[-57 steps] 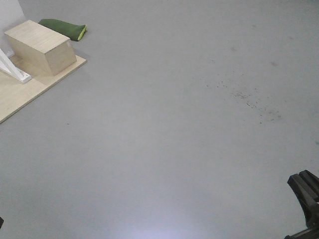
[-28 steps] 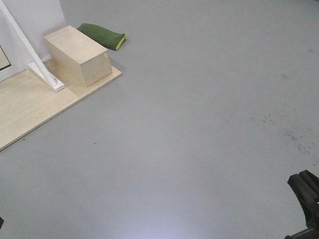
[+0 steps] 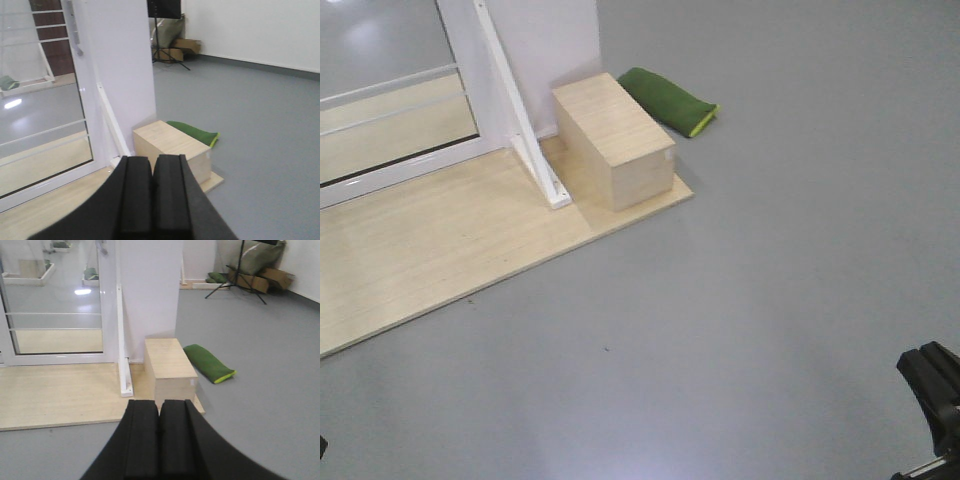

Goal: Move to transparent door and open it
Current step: 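Drive the base toward the white-framed sliding glass door, then align the base in front of the door near its silver handle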

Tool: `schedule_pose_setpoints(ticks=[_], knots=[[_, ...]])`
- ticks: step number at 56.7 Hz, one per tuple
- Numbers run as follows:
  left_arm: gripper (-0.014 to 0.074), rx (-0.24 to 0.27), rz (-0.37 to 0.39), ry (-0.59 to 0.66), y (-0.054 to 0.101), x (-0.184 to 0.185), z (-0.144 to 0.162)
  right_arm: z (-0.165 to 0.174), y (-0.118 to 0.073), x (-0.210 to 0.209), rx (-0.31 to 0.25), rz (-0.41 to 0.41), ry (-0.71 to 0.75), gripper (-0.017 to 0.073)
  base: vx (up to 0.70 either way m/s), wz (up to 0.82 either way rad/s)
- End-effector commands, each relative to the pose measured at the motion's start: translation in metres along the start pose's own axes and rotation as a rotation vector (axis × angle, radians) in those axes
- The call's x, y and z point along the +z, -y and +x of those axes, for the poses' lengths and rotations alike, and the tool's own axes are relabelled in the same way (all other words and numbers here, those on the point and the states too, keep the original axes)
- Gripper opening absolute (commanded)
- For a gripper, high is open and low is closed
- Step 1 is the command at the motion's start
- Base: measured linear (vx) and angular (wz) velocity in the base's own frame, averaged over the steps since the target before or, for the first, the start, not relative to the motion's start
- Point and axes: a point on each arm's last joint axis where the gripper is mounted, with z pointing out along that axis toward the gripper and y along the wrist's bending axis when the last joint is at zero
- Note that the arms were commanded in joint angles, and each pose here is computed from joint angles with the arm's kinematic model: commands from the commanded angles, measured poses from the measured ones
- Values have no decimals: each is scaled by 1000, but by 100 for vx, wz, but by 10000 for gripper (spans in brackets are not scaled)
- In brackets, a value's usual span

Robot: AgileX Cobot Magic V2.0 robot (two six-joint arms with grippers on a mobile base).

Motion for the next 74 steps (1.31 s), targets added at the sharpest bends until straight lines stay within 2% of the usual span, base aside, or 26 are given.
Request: schedule_pose_setpoints(ticks=[1, 35, 74], knots=[[3, -6, -13, 120, -1, -3, -17, -7, 1, -1, -6, 19, 91, -6, 54, 58], [3, -6, -13, 120, -1, -3, -17, -7, 1, -1, -6, 19, 91, -6, 50, 52], [3, -6, -13, 120, -1, -3, -17, -7, 1, -1, -6, 19, 90, -6, 45, 28]])
